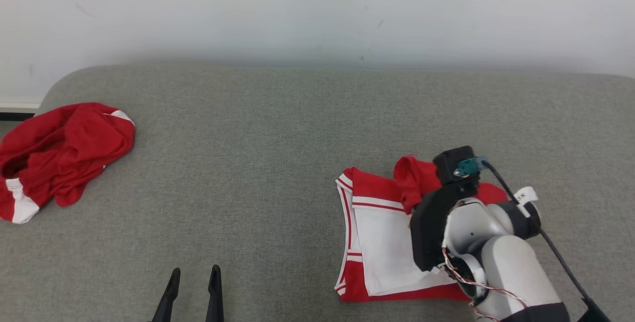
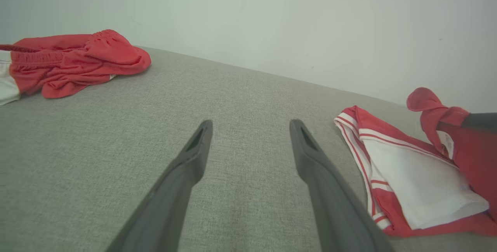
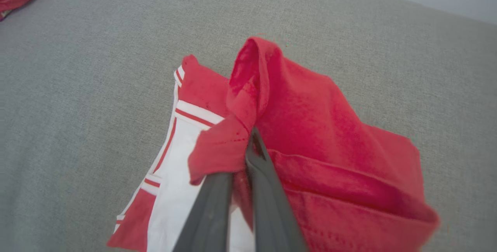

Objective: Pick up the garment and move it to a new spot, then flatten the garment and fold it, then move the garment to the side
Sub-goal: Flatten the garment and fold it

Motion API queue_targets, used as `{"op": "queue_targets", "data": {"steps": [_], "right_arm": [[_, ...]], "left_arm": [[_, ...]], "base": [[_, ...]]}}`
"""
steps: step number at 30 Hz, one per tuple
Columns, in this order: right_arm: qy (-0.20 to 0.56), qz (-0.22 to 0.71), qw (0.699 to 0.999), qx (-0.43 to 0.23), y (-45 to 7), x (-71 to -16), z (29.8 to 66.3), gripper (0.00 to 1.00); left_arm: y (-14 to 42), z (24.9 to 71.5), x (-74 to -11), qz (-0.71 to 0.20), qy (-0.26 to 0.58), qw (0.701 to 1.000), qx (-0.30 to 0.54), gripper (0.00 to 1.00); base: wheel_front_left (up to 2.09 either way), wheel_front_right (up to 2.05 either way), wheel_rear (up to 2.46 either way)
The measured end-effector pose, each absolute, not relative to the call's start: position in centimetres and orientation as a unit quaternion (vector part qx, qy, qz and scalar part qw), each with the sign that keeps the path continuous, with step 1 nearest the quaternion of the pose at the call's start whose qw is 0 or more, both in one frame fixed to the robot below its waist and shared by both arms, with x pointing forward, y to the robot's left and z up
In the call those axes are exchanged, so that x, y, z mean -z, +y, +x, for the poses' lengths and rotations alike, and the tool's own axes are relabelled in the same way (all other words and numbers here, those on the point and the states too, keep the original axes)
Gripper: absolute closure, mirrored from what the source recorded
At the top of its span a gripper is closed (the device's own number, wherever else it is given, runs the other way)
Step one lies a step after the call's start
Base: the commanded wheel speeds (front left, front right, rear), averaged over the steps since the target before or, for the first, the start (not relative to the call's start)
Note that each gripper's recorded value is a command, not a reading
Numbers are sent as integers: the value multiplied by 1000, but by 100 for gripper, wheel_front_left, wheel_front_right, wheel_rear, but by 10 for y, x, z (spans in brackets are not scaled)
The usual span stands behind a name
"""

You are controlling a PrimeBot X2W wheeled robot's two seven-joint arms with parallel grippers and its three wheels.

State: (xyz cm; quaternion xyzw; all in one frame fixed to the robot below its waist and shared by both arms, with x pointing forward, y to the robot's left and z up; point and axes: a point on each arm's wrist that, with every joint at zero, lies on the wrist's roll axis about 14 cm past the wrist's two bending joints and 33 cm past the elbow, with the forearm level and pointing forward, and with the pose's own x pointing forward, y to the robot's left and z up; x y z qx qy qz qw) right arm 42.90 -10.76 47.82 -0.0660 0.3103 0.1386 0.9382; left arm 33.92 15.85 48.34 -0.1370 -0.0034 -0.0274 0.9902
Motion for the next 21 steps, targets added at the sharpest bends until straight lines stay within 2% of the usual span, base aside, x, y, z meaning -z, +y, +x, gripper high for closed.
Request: {"op": "queue_targets", "data": {"steps": [18,19,20,21], "right_arm": [[352,-38,910,-216,-56,-441,422,100],[353,-37,909,-218,-55,-440,422,87],[354,-32,908,-221,-53,-439,421,67],[351,-27,909,-223,-51,-439,421,0]], "left_arm": [[167,332,-482,-137,-2,991,9,0],[167,333,-483,-137,-3,991,10,0],[166,334,-484,-137,-5,990,10,0],[166,334,-484,-137,-6,990,10,0]], "base": [[0,0,0],[0,0,0],[0,0,0],[0,0,0]]}}
